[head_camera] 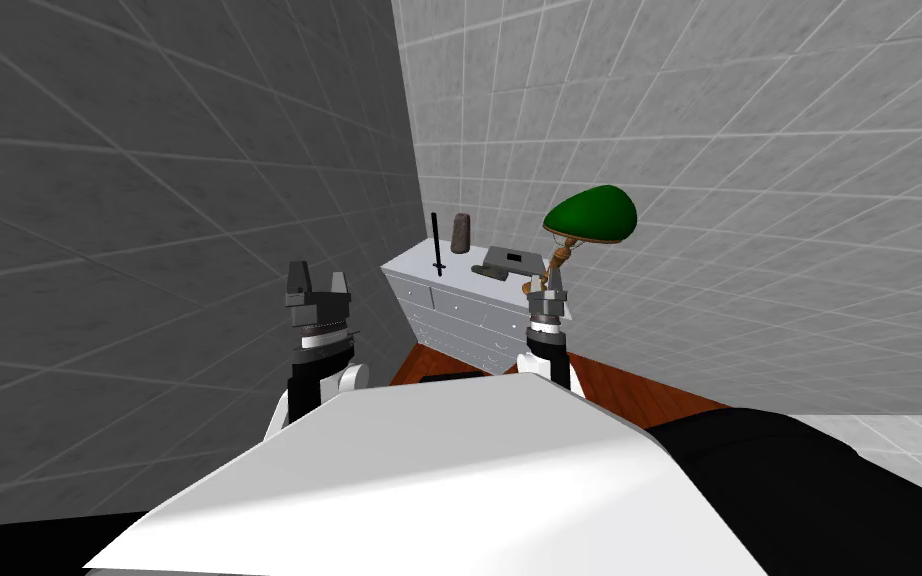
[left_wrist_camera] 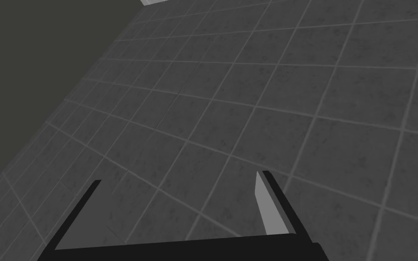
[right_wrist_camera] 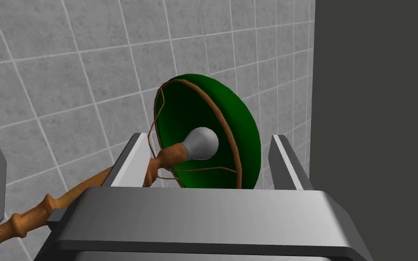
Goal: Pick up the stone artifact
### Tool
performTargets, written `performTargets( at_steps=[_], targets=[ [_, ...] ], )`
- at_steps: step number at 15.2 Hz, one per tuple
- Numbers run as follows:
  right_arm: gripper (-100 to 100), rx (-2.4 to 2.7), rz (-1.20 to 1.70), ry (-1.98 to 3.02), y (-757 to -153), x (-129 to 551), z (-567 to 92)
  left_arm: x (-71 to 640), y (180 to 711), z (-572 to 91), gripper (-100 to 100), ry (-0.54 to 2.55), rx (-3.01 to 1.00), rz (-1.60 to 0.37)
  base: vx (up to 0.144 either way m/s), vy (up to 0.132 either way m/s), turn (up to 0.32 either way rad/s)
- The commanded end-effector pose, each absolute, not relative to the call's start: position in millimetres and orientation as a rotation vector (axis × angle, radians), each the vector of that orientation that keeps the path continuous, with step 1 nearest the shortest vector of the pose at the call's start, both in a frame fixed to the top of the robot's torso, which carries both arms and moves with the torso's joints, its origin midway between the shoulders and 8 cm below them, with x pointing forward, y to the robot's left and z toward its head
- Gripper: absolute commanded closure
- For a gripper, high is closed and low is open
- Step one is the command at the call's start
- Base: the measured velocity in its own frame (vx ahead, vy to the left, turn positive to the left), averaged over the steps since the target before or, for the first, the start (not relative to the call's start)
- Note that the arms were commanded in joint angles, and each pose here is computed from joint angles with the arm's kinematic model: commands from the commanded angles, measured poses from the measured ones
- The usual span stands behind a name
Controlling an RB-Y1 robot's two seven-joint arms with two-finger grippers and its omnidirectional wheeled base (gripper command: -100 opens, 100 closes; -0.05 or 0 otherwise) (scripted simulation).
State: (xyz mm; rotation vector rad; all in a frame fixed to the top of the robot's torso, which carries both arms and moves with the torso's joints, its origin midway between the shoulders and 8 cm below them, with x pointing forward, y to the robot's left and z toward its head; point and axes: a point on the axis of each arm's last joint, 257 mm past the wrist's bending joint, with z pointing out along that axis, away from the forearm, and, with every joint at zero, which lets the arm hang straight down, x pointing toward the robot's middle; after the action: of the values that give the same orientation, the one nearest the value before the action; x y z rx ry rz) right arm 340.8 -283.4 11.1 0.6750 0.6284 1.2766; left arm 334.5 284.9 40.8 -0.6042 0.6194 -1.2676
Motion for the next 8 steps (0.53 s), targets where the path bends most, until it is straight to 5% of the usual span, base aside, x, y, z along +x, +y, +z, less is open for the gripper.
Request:
performTargets(
  at_steps=[1, 8],
  targets=[
    [-100, 0.648, 1.274, 0.667, -280, 342, 8, 335, 285, 41, 0, 0.619, -0.604, -1.268, 0.000, 0.005, 0.028],
    [-100, 0.555, 1.250, 0.811, -274, 349, -9, 335, 285, 41, 0, 0.619, -0.604, -1.268, -0.001, 0.012, 0.045]
  ],
)
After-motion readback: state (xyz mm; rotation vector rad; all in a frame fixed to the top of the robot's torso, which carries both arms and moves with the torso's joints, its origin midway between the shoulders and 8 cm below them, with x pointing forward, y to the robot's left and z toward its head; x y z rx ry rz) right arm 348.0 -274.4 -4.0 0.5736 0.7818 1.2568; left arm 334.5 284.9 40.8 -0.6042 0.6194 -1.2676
